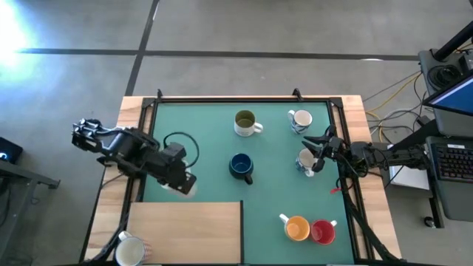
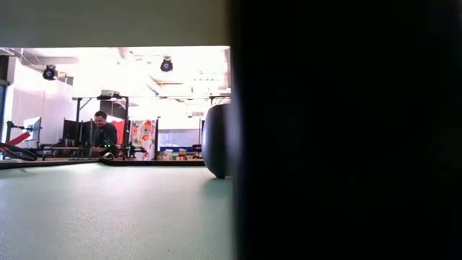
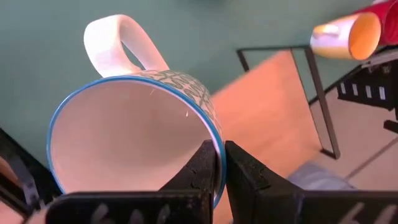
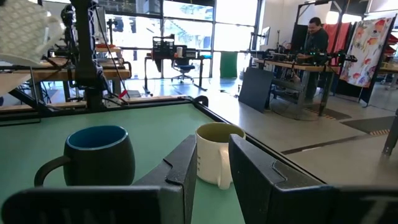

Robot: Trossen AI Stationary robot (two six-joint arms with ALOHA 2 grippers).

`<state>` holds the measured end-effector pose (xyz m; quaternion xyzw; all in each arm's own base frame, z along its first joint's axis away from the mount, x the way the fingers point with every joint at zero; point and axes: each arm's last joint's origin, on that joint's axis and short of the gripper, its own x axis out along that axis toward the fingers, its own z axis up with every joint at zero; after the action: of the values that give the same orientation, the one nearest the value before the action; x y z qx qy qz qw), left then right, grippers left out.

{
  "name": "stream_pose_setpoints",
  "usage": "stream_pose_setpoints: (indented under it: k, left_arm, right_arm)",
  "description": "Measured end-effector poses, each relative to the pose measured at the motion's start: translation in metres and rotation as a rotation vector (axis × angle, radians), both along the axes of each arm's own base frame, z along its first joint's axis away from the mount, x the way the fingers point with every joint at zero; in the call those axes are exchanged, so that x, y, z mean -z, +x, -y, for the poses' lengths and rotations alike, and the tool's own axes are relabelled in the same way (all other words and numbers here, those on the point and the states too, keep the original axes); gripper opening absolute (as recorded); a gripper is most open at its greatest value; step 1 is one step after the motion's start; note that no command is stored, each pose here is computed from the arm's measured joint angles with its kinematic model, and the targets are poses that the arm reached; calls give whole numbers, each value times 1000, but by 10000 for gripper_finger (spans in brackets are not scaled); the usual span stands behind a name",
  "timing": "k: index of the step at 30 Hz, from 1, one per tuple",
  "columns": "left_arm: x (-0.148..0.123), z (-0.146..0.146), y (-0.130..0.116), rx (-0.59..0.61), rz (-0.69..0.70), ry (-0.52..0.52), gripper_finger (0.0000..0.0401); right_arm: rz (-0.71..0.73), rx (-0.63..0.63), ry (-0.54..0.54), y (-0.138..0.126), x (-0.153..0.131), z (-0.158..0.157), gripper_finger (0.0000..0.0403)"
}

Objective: Place coffee mugs
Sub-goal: Put the green patterned mug on the shelf

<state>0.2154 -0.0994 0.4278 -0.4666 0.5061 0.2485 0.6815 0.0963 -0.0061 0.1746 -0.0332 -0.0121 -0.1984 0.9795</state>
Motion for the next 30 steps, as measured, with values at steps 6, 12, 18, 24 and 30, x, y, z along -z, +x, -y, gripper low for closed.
stream_pose_setpoints:
  k: [6,12,18,24,30]
  left_arm:
    - [0,22,-11,-24,-35,-70,4]
    - [0,40,-23,-69,-66,-120,4]
    - [6,52,-31,-86,-119,-151,4]
    - [24,58,-34,-75,-197,-125,4]
    - [29,53,-43,-70,-209,-111,4]
  right_arm:
    - [0,0,0,0,0,0,82]
    - [0,0,0,0,0,0,82]
    - [0,0,0,0,0,0,82]
    - [0,0,0,0,0,0,82]
    - [0,0,0,0,0,0,82]
